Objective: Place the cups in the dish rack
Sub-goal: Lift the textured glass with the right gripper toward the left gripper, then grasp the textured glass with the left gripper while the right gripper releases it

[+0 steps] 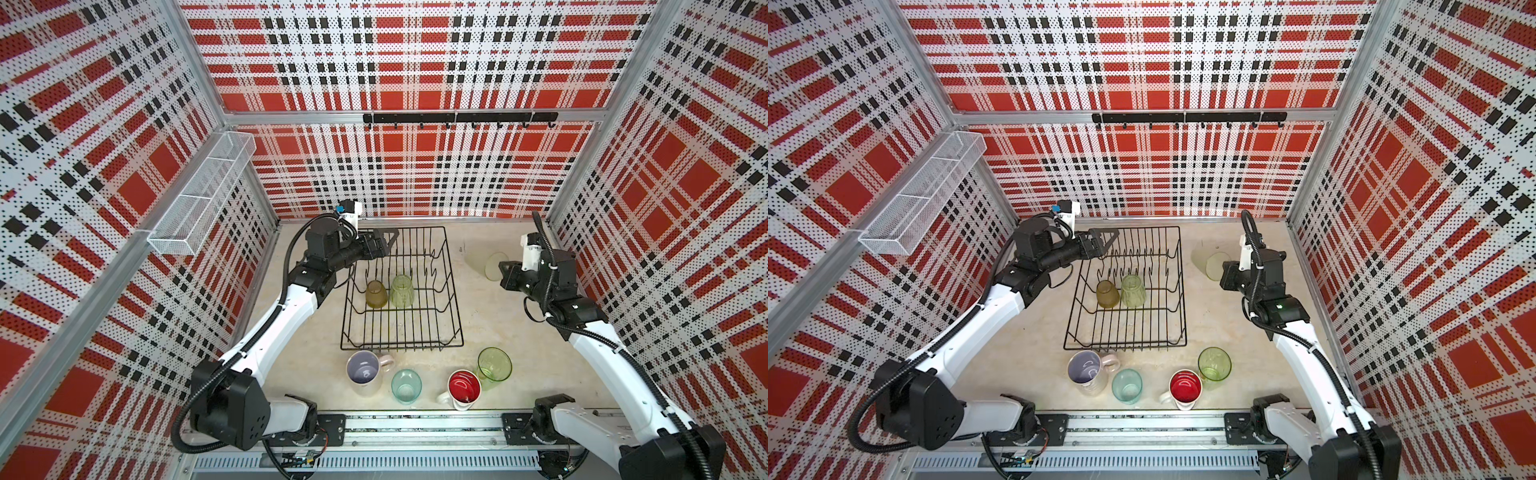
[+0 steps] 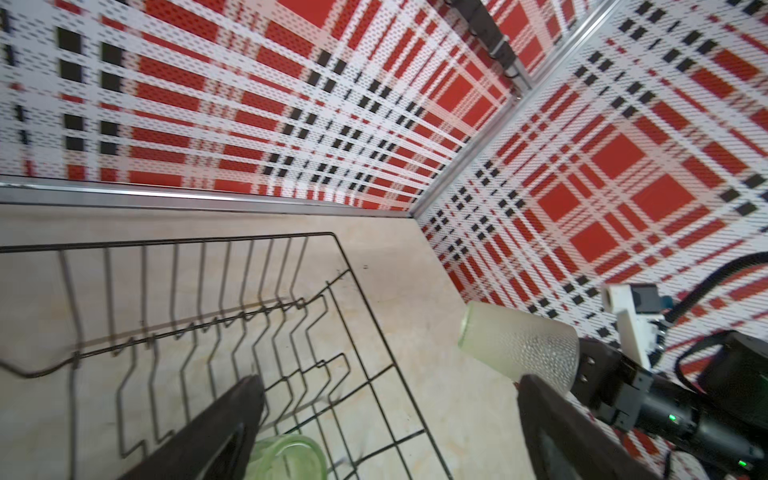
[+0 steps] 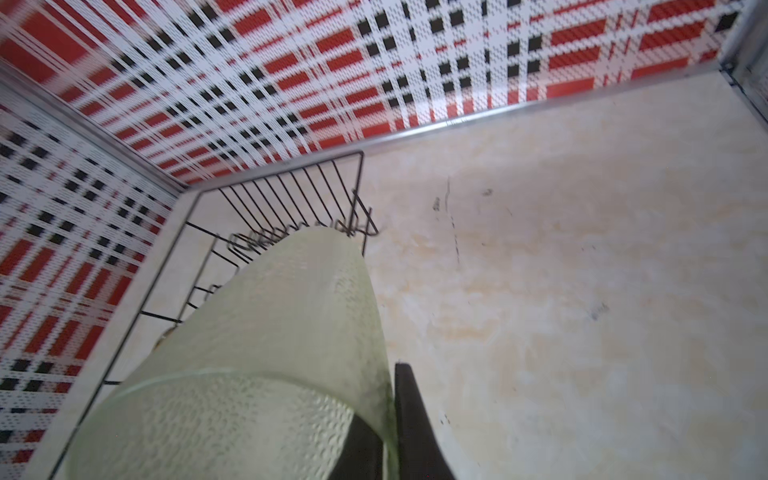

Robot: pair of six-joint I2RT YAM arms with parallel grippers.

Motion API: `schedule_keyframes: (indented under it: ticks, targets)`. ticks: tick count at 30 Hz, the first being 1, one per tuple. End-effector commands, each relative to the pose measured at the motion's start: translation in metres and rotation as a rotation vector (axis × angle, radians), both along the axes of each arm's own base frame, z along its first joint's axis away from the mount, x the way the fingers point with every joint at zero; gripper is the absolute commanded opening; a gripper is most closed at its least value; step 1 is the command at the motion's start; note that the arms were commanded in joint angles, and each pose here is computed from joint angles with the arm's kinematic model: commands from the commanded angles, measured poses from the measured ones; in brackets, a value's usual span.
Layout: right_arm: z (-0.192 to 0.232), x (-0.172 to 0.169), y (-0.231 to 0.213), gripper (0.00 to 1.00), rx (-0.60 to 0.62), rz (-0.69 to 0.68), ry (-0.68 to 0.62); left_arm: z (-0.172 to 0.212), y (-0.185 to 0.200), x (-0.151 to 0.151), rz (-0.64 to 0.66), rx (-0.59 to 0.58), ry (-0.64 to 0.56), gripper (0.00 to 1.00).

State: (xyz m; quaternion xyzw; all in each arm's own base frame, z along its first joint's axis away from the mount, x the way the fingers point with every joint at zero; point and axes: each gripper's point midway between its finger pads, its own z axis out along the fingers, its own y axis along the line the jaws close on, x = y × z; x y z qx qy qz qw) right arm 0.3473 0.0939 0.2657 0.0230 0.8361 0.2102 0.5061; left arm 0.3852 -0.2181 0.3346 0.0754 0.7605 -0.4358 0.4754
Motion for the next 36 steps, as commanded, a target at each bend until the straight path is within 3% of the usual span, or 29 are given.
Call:
schedule_keyframes:
  ticks: [1,7,15,19,29,36]
  targets:
    - [0.055,0.001,0.025,0.00,0.131,0.121,-0.209,0.032,-0.032,-0.025,-0.180,-0.104,-0.068,0.98]
    - [0.087,-0.019,0.069,0.00,0.264,0.418,-0.307,0.039,-0.071,-0.058,-0.388,-0.154,-0.072,0.98]
    - [0.106,-0.047,0.098,0.00,0.355,0.679,-0.361,0.032,-0.088,-0.070,-0.500,-0.161,-0.039,0.98]
    - [0.103,-0.053,0.105,0.00,0.369,0.739,-0.344,0.040,-0.104,-0.091,-0.598,-0.169,-0.087,0.98]
    - [0.087,-0.059,0.119,0.00,0.312,0.793,-0.312,0.044,-0.119,-0.110,-0.685,-0.182,-0.105,1.00]
    - [0.083,-0.058,0.121,0.00,0.307,0.812,-0.299,0.039,-0.130,-0.130,-0.783,-0.171,-0.113,0.91]
